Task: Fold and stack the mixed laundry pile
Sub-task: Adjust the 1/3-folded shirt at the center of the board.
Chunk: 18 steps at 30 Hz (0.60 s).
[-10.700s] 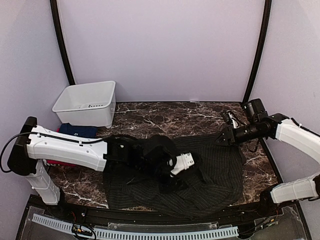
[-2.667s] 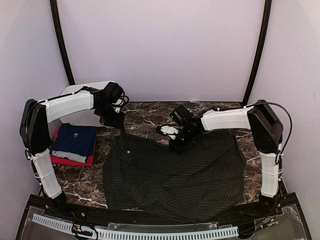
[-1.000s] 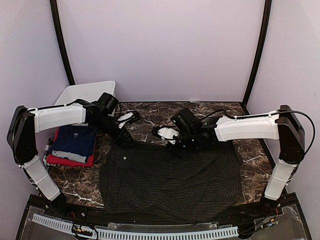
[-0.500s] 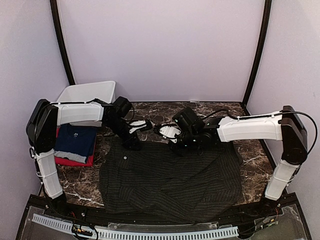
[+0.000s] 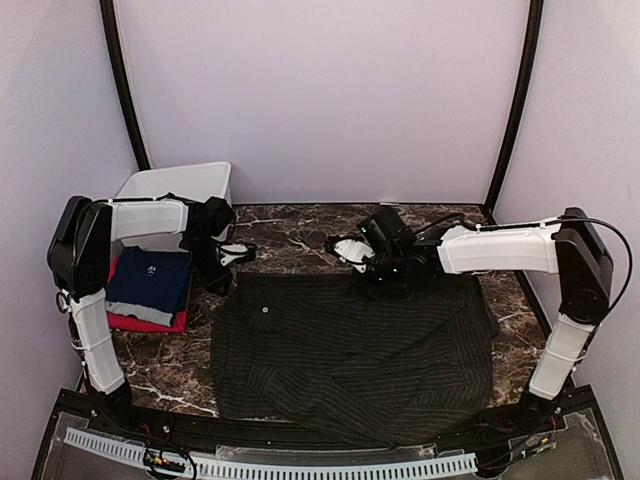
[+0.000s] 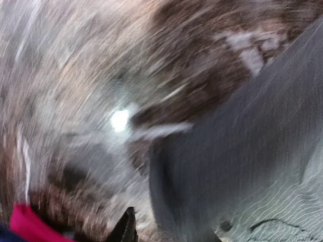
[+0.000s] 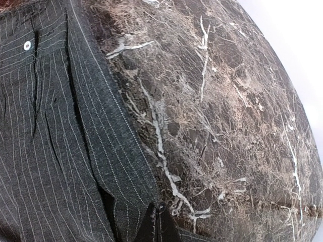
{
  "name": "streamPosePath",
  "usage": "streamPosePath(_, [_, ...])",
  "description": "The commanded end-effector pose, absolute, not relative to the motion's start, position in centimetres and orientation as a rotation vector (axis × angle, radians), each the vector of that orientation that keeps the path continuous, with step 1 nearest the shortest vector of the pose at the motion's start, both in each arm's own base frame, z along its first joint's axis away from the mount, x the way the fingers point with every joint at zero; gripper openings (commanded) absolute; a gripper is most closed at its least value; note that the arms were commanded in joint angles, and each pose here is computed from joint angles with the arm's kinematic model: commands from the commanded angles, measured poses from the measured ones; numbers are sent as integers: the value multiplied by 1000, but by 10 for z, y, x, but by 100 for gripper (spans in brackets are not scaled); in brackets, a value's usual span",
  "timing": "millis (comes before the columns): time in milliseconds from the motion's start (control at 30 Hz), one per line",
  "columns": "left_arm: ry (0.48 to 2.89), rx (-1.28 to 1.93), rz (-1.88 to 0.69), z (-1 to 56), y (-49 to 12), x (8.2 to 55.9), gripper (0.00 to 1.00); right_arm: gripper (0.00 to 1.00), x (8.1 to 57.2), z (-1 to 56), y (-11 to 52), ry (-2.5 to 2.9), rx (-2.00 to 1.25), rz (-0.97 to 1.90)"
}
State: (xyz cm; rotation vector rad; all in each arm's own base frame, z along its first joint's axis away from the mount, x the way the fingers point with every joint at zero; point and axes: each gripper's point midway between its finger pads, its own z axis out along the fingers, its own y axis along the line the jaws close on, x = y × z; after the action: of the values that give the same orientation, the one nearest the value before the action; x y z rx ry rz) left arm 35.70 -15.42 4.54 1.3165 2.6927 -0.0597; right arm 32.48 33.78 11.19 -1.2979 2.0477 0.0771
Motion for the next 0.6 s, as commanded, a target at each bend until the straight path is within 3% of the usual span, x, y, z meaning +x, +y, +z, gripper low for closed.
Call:
streamPosePath(0, [2744,1141,185,70,-126,370,39,0,355,105,336,2079,-1220,40])
streamPosePath(233, [2441,899,127,164,-156,411,56,1,414,74,335,2180,-1135,-123])
streamPosePath(367, [2366,783,60,189,-172,419,58,45,441,80,333,2241,-1058,-164])
streamPosePath(433, [2352,724,-32,192,-183,420,58,53,444,97,329,2250,-1018,-148])
streamPosePath(567, [2346,737,-236,175,-221,399,57,54,421,140,301,2308,-892,15])
